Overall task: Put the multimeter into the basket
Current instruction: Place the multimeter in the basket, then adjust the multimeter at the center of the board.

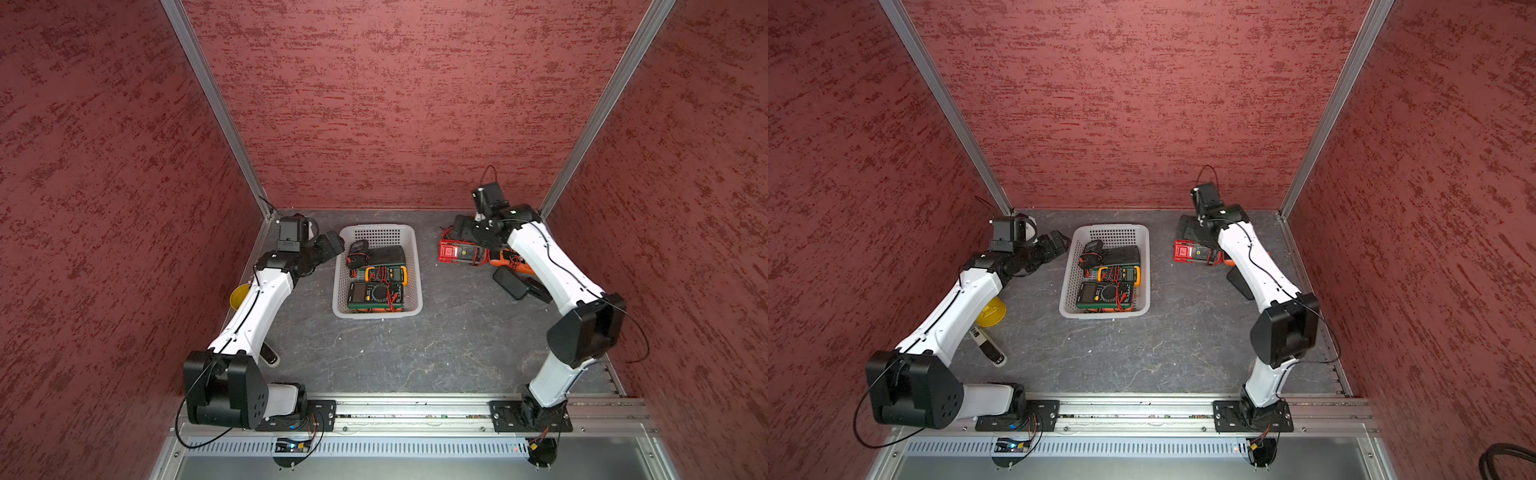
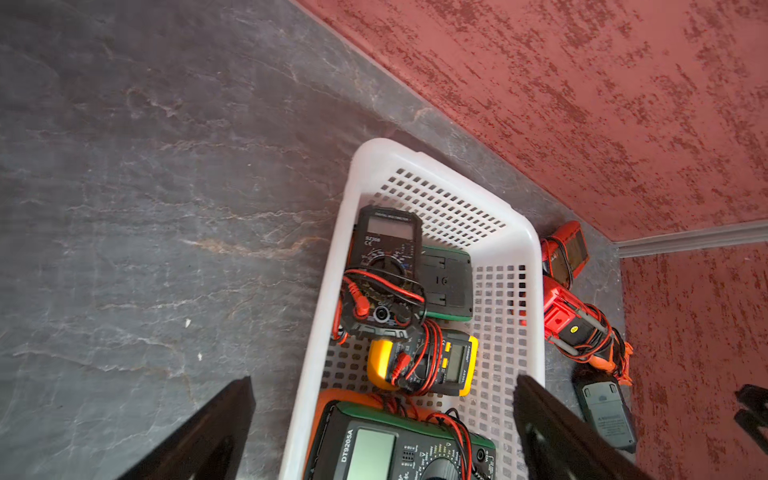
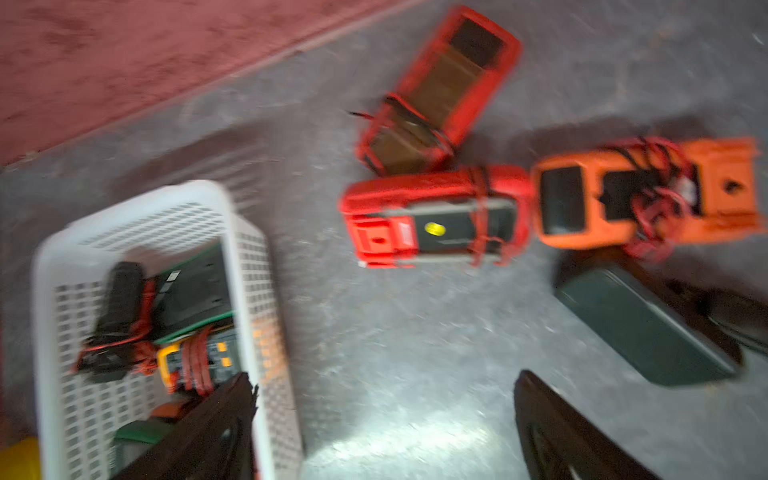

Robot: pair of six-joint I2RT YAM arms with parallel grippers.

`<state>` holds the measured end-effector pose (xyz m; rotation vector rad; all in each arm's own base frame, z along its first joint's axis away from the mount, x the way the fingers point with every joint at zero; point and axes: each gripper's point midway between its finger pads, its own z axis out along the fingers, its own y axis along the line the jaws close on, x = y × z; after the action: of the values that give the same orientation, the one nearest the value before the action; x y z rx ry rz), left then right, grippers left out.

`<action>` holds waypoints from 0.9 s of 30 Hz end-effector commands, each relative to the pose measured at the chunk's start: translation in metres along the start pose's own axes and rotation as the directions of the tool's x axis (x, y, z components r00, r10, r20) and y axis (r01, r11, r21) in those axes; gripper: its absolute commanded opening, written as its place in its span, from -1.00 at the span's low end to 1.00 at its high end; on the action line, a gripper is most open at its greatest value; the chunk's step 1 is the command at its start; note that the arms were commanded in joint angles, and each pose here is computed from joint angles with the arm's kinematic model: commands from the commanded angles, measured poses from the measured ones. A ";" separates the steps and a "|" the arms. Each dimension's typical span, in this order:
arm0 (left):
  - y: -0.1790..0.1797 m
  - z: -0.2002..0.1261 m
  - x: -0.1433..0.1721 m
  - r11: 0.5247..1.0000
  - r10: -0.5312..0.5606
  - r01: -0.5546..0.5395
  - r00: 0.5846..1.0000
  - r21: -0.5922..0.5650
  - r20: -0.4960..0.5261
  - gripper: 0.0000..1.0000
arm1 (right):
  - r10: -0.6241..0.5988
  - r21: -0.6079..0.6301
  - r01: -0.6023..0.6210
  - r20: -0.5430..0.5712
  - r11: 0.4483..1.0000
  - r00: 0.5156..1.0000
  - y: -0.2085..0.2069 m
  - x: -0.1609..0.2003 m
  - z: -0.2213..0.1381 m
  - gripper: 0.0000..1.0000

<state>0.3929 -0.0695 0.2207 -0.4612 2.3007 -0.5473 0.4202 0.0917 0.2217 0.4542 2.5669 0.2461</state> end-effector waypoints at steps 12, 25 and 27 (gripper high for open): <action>-0.042 0.024 0.007 0.992 0.117 -0.115 0.992 0.059 -0.039 0.99 | 0.234 -0.054 -0.242 -0.125 0.969 0.964 -0.152 0.015 0.045 0.81; -0.041 0.027 0.011 0.992 0.121 -0.119 0.991 0.036 -0.059 0.99 | 0.163 -0.011 -0.166 -0.130 0.986 0.978 -0.174 -0.026 0.091 0.76; -0.040 0.027 0.011 0.993 0.116 -0.114 0.991 0.032 -0.061 0.99 | 0.165 -0.002 -0.167 -0.144 0.986 0.976 -0.177 -0.025 0.098 0.75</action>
<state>0.4073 -0.1149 0.2118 -0.3095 2.3644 -0.5659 0.4371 -0.0702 0.1076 0.6971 2.6629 0.3693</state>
